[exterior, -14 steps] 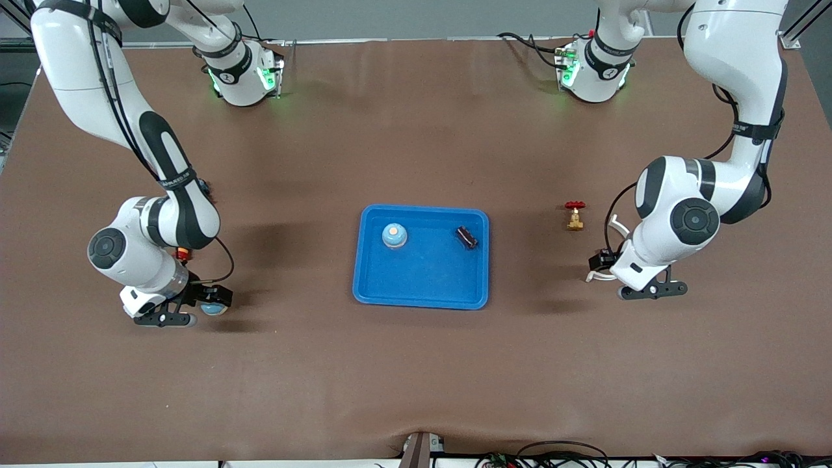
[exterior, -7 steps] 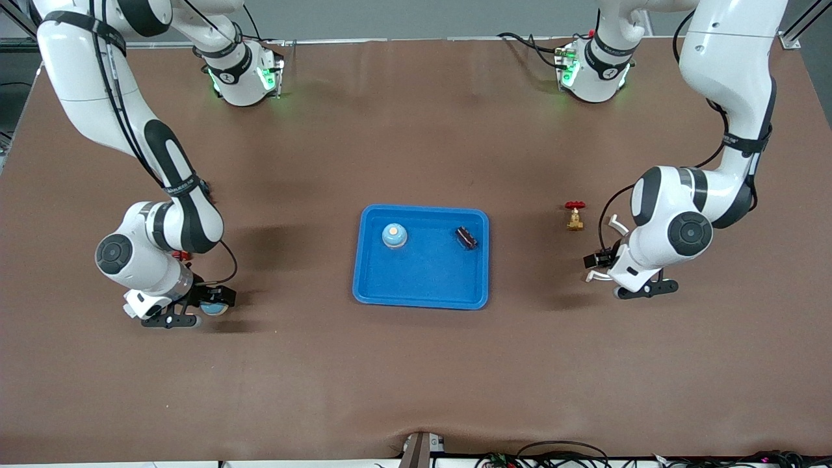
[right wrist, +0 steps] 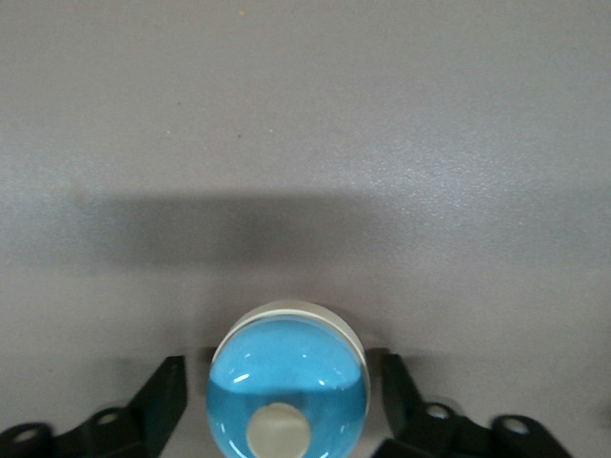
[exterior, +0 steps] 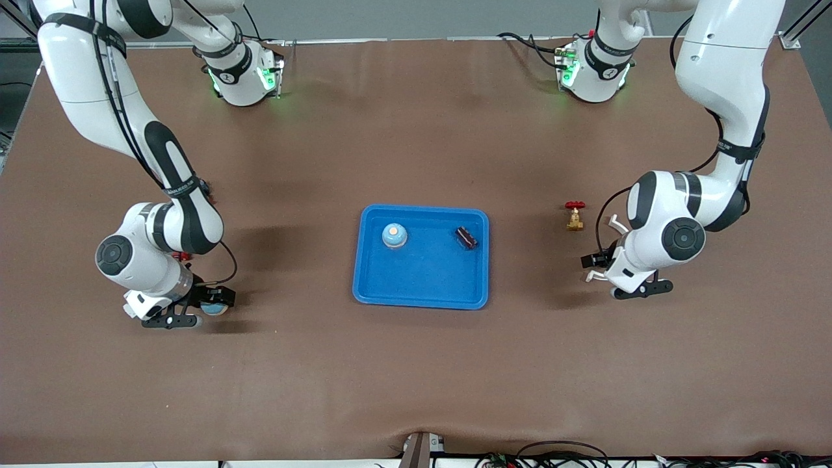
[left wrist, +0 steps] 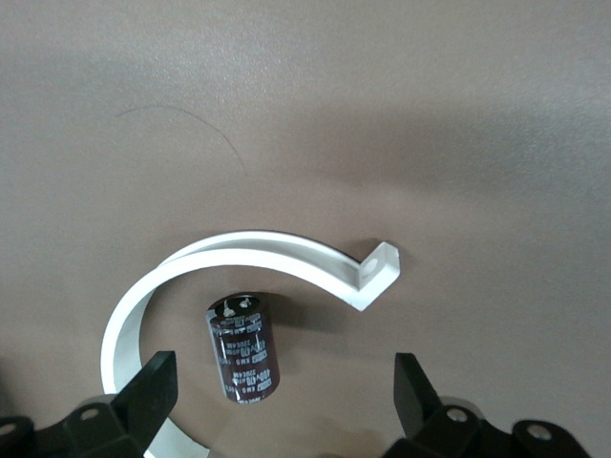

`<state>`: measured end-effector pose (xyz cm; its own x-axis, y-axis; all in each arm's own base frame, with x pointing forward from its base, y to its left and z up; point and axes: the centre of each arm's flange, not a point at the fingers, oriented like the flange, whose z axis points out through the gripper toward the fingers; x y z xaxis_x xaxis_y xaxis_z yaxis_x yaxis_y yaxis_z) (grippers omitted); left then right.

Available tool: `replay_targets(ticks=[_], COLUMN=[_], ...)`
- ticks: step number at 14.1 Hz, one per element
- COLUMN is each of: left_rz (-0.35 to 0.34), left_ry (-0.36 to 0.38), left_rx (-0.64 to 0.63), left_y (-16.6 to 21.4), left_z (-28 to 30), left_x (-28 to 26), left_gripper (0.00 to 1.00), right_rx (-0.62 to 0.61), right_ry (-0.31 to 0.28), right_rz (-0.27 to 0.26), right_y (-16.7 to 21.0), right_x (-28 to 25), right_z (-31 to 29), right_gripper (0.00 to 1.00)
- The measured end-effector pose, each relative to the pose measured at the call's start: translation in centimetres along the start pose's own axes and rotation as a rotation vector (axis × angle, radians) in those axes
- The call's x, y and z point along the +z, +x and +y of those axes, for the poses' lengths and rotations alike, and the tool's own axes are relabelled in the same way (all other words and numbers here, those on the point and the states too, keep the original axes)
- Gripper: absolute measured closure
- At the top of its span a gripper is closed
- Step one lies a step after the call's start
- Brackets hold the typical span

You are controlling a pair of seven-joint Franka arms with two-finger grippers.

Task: Place electrolytic capacitor and blue bell in tray
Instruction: 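Grasp the second bell with the right gripper while the left gripper grasps the capacitor, then carry the bell with the right gripper while the left gripper carries the capacitor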

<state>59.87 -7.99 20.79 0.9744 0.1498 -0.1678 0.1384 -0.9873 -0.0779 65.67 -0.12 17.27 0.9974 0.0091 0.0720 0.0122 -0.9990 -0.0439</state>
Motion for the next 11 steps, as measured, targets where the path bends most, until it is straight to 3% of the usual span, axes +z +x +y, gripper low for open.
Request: replay_targets(ticks=[2, 7, 11], left_rz=[-0.015, -0.035, -0.051], left_ry=[0.005, 0.010, 0.015], left_rx=[0.000, -0.001, 0.000], left_y=[-0.2, -0.4, -0.6], left_z=[-0.1, -0.1, -0.2], left_x=[0.8, 2.0, 2.9], left_gripper=[0.00, 0.00, 0.00], right_rx=[0.003, -0.011, 0.026], right_ry=[0.000, 0.010, 0.031], right_rz=[0.003, 0.008, -0.067], right_y=[0.1, 0.6, 1.5], right_x=[-0.1, -0.5, -2.6], right_z=[0.2, -0.9, -4.7], right_gripper=[0.33, 0.33, 0.33])
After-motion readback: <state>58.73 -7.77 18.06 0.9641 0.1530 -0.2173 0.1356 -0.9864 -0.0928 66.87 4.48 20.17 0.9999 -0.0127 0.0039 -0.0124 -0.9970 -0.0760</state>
